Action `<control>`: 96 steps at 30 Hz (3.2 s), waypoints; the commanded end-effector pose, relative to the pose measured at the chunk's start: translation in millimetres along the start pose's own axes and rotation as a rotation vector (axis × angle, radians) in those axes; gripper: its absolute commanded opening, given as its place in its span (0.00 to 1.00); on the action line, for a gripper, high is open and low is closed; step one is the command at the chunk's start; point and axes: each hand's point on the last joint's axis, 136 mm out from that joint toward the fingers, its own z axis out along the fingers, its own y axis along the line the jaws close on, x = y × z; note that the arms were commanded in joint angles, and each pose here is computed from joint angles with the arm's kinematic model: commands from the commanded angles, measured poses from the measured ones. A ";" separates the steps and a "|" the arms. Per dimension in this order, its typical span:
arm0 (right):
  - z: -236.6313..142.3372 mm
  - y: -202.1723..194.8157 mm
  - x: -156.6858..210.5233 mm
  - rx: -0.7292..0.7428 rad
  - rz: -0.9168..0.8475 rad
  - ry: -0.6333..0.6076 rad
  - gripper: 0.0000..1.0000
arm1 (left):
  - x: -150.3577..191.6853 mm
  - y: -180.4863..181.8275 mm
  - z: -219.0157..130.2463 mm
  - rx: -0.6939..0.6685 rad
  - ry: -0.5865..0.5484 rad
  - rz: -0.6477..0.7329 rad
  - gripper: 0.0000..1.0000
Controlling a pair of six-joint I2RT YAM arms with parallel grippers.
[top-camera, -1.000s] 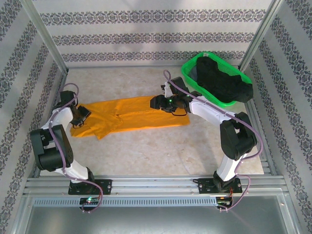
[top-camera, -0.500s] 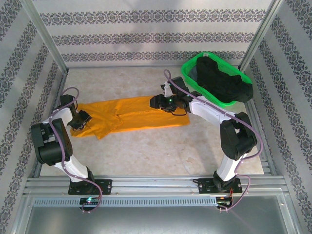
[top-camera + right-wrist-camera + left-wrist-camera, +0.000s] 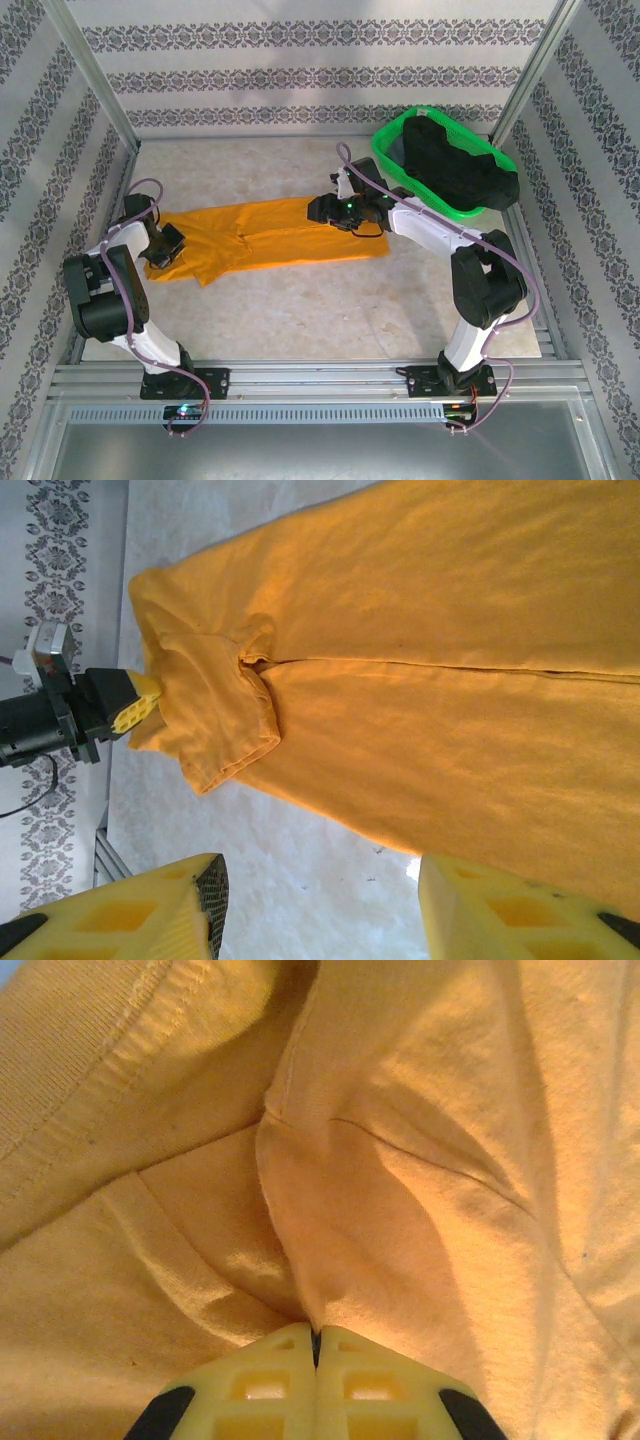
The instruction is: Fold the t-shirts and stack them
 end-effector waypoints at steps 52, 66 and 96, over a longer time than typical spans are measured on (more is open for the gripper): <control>-6.7 -174.3 -77.6 0.686 0.049 0.062 0.20 | 105.8 -44.6 -2.3 -0.004 0.079 -0.342 0.25; -11.2 -211.6 -17.2 0.918 0.059 0.376 0.27 | 61.7 -36.2 38.4 -0.128 0.029 -0.312 0.22; 42.6 -89.3 174.4 0.562 0.693 0.245 0.31 | 70.8 -355.6 157.0 0.396 0.232 0.133 0.23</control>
